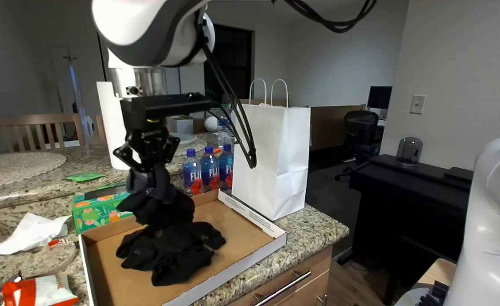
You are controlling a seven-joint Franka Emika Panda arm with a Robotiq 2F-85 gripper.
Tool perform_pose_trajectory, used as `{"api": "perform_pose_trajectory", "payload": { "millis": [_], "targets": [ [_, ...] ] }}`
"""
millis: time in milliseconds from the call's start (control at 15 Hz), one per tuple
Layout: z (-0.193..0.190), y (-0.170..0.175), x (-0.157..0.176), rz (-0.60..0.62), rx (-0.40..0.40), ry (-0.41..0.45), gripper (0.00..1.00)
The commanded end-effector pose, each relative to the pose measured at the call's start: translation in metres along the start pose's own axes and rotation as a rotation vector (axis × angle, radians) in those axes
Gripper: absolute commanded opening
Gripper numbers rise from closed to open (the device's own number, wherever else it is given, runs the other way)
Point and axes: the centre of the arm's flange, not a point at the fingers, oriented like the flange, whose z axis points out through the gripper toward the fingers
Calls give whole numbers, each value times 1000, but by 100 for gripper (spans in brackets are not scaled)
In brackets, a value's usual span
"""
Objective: Put the black socks in the white bag
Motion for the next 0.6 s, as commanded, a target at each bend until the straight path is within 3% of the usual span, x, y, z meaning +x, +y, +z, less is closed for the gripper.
{"api": "perform_pose_trajectory", "payload": {
  "millis": [0, 533],
  "targets": [
    [-31, 9, -14, -63, -5, 8, 9],
    [-112, 14, -34, -190, -53, 60, 8]
  ]
}}
